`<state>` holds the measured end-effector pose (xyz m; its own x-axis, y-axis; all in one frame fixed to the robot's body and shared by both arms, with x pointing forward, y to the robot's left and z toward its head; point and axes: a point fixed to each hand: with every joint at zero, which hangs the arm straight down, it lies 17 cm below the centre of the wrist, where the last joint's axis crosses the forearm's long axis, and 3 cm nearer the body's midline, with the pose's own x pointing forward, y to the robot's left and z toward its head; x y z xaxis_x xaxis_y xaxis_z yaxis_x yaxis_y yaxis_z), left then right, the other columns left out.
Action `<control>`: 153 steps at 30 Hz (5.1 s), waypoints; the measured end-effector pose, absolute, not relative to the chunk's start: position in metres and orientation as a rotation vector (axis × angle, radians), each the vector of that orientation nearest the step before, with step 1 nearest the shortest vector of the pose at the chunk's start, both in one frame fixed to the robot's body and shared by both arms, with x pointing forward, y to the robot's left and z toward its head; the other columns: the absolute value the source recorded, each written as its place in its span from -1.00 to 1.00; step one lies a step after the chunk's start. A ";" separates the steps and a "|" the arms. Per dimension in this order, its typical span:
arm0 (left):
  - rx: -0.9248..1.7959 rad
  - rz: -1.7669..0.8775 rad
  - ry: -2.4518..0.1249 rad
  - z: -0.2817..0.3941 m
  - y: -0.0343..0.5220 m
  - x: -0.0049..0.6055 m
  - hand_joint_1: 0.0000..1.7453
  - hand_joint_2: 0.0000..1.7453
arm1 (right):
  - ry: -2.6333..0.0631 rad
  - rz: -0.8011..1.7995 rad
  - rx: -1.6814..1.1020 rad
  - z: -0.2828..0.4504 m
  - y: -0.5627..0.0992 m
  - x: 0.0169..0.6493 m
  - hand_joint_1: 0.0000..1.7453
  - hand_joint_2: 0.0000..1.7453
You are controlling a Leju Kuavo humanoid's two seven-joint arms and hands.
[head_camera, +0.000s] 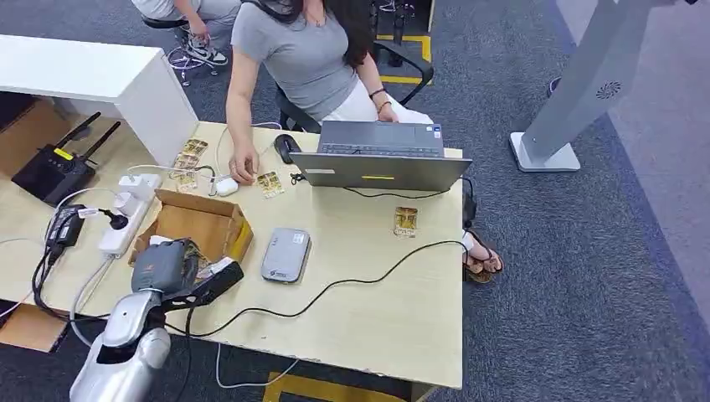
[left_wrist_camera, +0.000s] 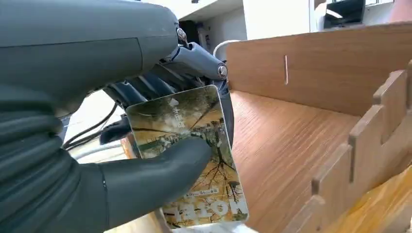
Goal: Pass the card to the sensor for recognition and then transmit it.
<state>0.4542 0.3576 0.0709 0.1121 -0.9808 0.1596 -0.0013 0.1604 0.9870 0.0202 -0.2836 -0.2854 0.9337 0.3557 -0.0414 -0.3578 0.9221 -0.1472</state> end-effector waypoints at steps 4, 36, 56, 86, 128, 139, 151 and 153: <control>1.195 -0.974 -1.244 0.101 0.362 0.486 1.00 1.00 | 0.007 0.392 -0.151 -0.285 -0.285 0.024 -1.00 -1.00; 1.453 -0.773 -1.296 0.406 0.376 0.667 1.00 1.00 | -0.014 0.472 -0.150 -0.284 -0.290 0.038 -1.00 -1.00; 1.503 -0.756 -1.161 0.371 0.416 0.666 -1.00 1.00 | 0.007 0.465 -0.152 -0.284 -0.291 0.036 -1.00 -1.00; 1.267 -0.587 -1.651 0.201 0.462 0.400 -1.00 1.00 | 0.029 0.297 -0.161 -0.286 -0.287 0.017 -1.00 -1.00; 0.228 1.055 -0.725 -0.215 0.482 0.120 -1.00 -1.00 | -0.060 0.130 -0.134 -0.286 -0.289 0.026 -1.00 -1.00; 0.138 0.760 -0.572 -0.239 0.413 0.123 1.00 -1.00 | -0.118 0.085 -0.111 -0.284 -0.287 0.032 1.00 -1.00; 0.065 0.430 -0.425 -0.259 0.340 0.104 -1.00 -1.00 | -0.178 0.033 -0.067 -0.281 -0.277 0.038 -1.00 -1.00; 0.054 0.370 -0.403 -0.261 0.327 0.099 -1.00 -1.00 | -0.187 0.025 -0.057 -0.281 -0.274 0.039 -1.00 -1.00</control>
